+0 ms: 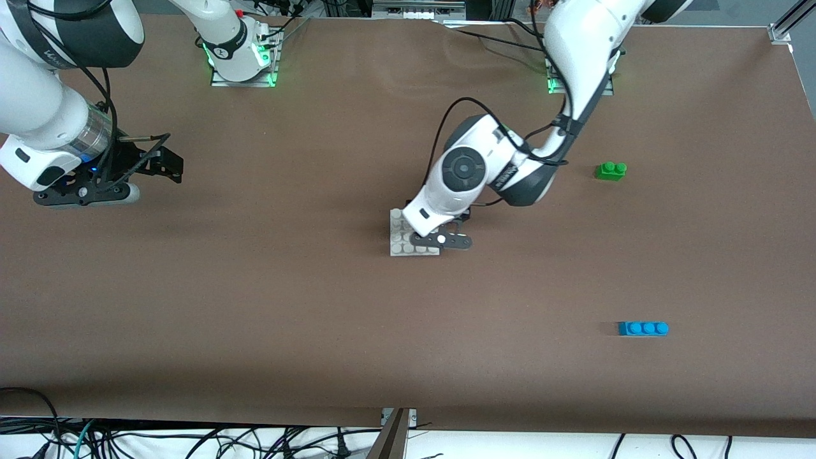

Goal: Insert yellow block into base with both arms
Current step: 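Carry the yellow block with the left gripper over the base plate, then press the yellow block down onto the base plate studs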

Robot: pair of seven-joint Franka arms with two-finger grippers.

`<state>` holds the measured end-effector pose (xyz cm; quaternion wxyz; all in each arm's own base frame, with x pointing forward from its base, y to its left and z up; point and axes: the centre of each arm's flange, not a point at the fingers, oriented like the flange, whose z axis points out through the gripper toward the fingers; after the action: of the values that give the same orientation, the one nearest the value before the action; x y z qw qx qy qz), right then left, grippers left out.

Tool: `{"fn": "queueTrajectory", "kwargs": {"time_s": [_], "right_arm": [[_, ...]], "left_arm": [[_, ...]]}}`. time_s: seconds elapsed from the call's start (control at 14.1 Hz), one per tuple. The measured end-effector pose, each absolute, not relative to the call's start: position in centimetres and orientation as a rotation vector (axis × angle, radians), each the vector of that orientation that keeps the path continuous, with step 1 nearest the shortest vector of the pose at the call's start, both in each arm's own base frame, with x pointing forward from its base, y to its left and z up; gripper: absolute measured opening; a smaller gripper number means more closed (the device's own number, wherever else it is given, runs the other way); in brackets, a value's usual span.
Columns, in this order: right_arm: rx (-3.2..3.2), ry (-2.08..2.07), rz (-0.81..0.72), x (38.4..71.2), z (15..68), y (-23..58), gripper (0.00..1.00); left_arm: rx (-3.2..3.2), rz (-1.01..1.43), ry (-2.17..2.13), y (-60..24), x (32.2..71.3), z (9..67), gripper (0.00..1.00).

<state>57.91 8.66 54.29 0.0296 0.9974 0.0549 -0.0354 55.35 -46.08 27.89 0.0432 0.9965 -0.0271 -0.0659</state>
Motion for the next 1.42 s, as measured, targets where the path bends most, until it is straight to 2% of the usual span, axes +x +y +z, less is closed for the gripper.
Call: {"fn": "queueTrajectory", "kwargs": {"time_s": [0.43, 1.42], "right_arm": [[3.076, 0.169, -0.109, 57.9, 54.3, 8.7, 0.99], [3.076, 0.163, -0.121, 58.2, 53.8, 8.4, 1.0]], "left_arm": [[3.085, -0.158, -0.053, -48.2, 54.1, 24.6, 0.63], [3.079, -0.145, -0.013, -48.6, 54.0, 23.3, 0.65]]}}
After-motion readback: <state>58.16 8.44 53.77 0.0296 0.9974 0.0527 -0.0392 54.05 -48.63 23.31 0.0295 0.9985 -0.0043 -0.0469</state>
